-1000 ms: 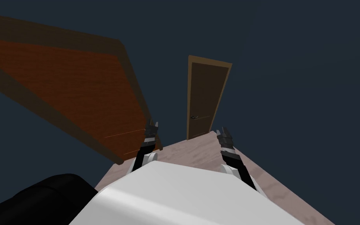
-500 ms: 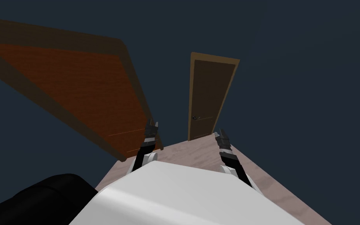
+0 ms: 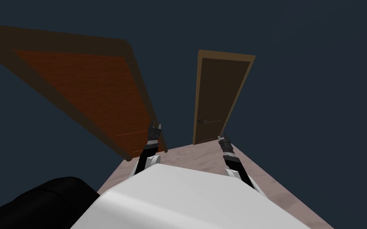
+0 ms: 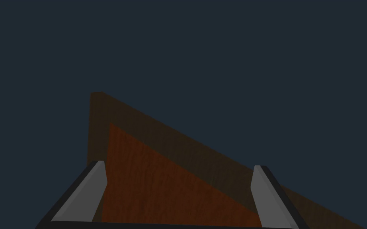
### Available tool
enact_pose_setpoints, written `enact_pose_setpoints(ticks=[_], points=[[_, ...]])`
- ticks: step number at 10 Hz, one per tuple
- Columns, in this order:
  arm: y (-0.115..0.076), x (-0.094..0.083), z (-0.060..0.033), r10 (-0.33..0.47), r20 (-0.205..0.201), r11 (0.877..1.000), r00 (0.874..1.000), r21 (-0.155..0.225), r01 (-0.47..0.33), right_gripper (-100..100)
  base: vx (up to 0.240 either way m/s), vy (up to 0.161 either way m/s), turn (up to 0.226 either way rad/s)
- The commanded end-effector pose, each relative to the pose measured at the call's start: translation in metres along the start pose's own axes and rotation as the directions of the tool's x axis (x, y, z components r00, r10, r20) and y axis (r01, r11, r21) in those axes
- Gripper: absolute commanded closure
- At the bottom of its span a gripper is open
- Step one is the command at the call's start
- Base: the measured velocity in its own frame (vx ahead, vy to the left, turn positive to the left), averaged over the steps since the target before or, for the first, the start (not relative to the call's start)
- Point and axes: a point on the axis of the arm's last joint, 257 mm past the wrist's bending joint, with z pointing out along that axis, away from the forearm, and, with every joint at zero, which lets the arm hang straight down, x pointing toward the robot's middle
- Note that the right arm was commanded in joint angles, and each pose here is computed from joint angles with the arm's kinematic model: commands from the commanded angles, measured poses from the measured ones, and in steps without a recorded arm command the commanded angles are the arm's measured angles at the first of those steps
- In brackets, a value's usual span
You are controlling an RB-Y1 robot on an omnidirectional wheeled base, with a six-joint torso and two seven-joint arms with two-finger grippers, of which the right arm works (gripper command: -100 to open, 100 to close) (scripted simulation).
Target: Pull the door open
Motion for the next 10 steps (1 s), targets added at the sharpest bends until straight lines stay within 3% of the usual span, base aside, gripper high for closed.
enact_pose_setpoints(ticks=[1,8,10], points=[[-0.014,-0.002,-0.0014,0.002,-0.010,1.000,1.000,0.021,-0.002,-100,0.058,-0.028,0.100],[-0.062,-0.014,-0.0066,0.008,-0.045,0.995,0.999,0.097,-0.004,-100,0.059,-0.030,0.124],[-0.078,-0.020,-0.0118,0.006,-0.047,0.992,0.999,0.130,0.000,-100,0.057,-0.038,0.080]])
